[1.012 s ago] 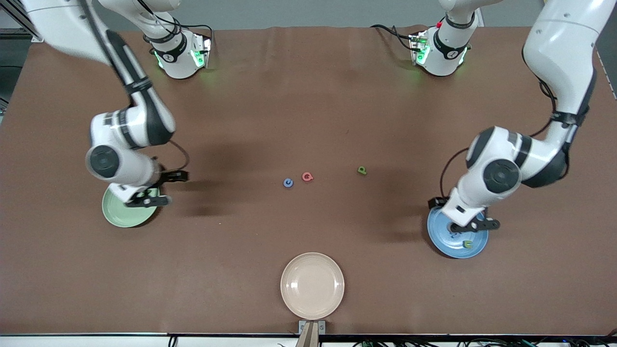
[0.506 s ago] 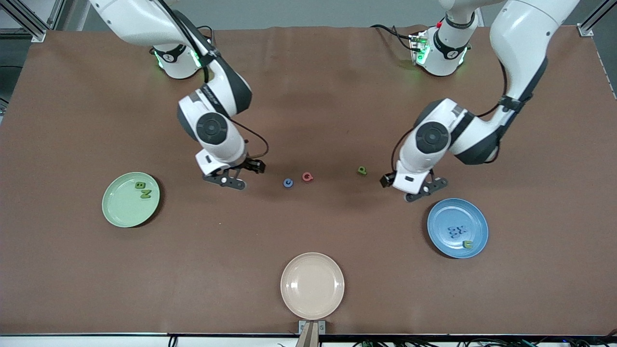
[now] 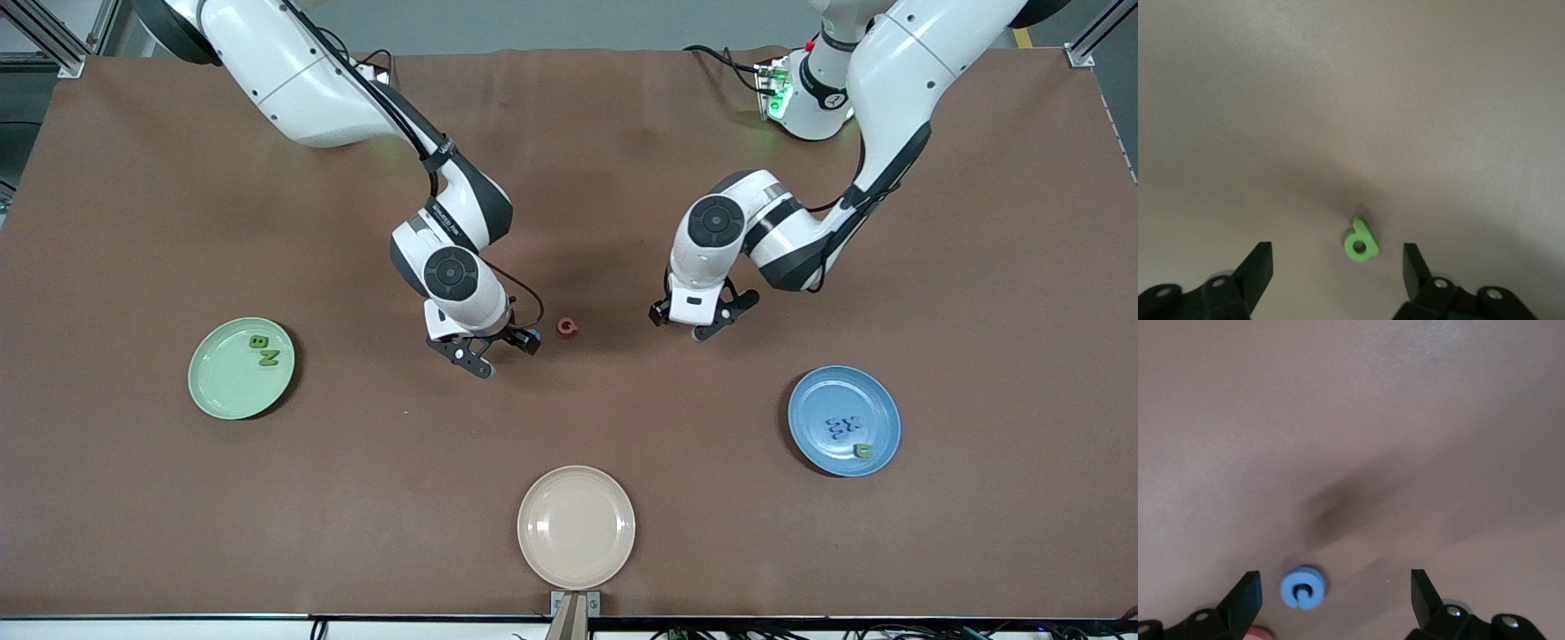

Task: Sort upper and lower case letters into plates
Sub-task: 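Grasp the green d with the left gripper while the right gripper reaches, then carry the d to the blue plate while the right gripper grasps c, then place the blue c on the green plate while the left gripper withdraws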

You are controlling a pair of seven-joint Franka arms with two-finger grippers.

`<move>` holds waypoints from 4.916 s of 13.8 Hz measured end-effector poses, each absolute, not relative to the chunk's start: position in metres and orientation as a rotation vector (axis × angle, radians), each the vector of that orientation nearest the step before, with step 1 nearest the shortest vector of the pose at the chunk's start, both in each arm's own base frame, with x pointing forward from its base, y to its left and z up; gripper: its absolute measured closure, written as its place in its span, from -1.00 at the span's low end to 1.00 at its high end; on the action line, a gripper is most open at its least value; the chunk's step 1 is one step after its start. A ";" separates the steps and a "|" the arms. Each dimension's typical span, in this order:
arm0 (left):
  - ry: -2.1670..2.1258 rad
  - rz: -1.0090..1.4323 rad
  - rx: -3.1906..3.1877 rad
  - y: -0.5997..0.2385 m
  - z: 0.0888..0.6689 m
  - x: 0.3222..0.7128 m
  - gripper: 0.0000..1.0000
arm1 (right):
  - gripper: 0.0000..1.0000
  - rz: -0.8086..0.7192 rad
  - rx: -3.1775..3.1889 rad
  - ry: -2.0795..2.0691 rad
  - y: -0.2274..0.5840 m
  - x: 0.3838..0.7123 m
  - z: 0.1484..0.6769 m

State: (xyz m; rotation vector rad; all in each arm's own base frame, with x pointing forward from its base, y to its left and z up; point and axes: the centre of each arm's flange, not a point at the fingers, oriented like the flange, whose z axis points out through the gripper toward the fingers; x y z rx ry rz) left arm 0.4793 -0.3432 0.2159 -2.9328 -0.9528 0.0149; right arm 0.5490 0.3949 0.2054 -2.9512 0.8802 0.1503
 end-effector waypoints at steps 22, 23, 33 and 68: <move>-1.210 -0.070 -2.889 -0.363 0.187 0.485 0.41 | -0.09 0.178 -2.958 0.850 0.432 0.537 0.177; -1.194 -0.094 -2.909 -0.362 0.196 0.497 0.41 | -0.09 0.178 -2.958 0.849 0.432 0.537 0.177; -0.700 -0.195 -3.023 -0.173 0.291 0.671 0.41 | 0.31 0.176 -2.958 0.849 0.433 0.539 0.179; -0.149 0.026 -3.130 -0.036 0.598 0.608 -1.00 | 0.31 0.156 -3.043 -0.480 -0.111 0.592 0.206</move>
